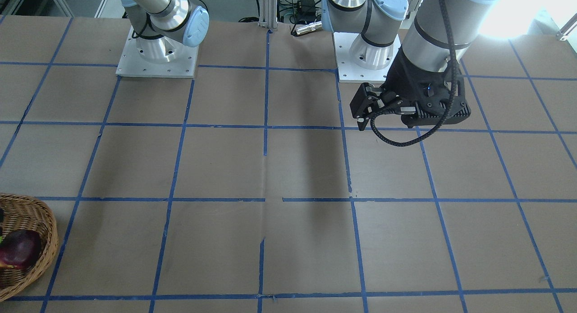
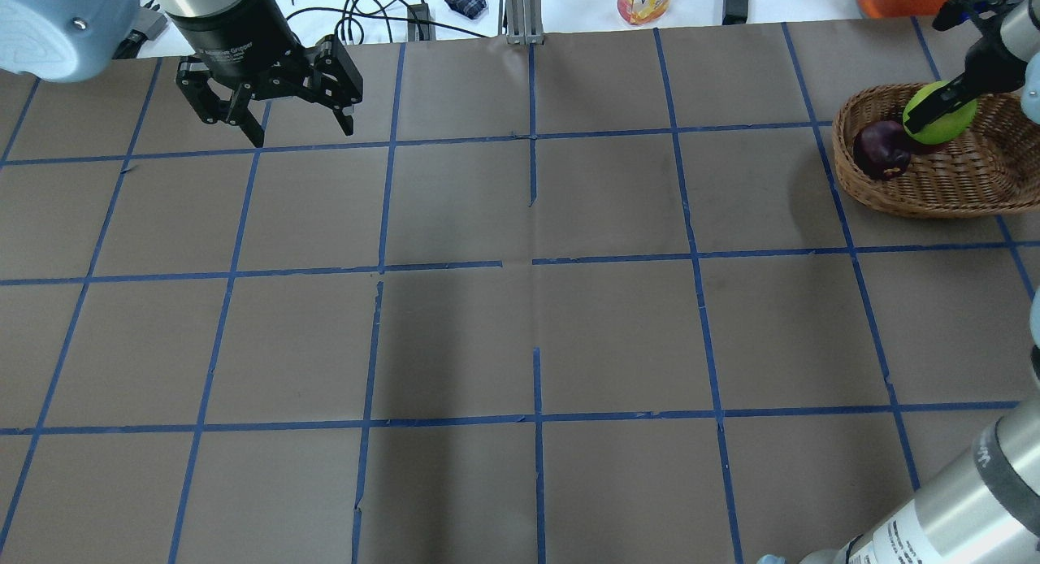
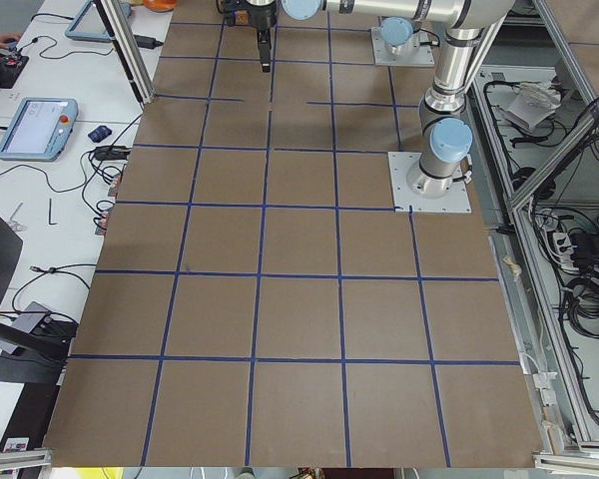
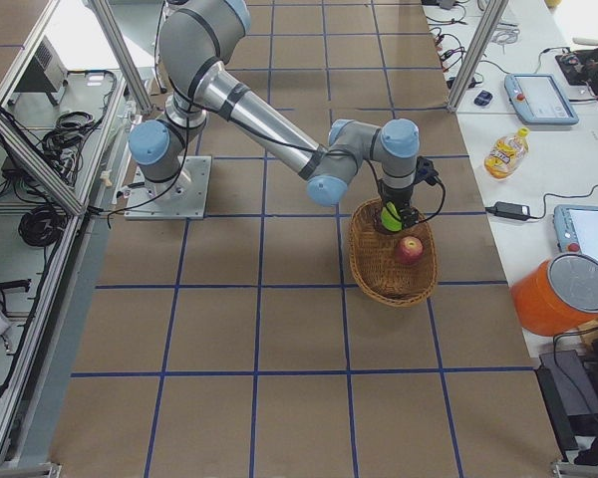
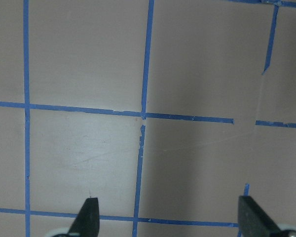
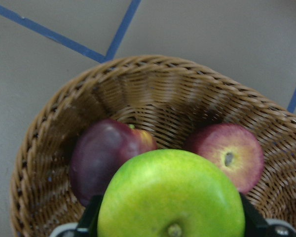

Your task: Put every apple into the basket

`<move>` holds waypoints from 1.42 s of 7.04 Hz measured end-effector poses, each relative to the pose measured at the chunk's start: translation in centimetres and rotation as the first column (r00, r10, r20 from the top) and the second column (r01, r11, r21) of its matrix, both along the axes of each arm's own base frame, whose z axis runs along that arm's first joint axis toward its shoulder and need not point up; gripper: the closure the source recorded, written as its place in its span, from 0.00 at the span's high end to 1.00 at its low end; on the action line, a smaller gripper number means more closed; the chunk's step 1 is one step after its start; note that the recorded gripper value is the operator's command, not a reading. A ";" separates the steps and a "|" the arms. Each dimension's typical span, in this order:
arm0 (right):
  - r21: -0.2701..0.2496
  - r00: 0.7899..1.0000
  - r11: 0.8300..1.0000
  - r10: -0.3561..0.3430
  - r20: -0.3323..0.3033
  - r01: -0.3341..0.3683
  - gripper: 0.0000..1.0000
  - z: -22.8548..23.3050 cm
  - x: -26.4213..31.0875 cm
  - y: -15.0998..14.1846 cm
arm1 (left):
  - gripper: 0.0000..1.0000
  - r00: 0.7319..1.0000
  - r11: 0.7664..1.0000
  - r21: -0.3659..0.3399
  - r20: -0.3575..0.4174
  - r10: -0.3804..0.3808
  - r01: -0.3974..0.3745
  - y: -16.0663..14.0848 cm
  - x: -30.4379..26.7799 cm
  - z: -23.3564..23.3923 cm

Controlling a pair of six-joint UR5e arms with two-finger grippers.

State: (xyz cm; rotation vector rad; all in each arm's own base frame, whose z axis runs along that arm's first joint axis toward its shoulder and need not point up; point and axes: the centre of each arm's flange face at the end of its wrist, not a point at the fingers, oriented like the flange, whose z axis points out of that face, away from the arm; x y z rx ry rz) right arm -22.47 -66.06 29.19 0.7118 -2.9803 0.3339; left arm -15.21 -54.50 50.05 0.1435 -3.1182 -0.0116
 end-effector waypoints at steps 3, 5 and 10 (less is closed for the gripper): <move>0.027 0.999 0.999 0.021 0.041 -0.022 1.00 -3.1 -6.5 2.3 | 1.00 1.000 1.000 -0.005 -0.001 0.001 -0.001 0.0 0.1 0.2; 0.028 0.995 0.995 0.093 0.030 -0.094 1.00 -1.8 -6.9 2.6 | 1.00 1.000 1.000 -0.005 -0.002 0.003 -0.003 -0.2 0.2 0.1; 0.169 0.990 0.985 -0.057 0.131 0.034 1.00 14.3 3.8 5.8 | 1.00 1.000 1.000 0.000 -0.002 0.005 -0.005 -0.3 0.3 -0.2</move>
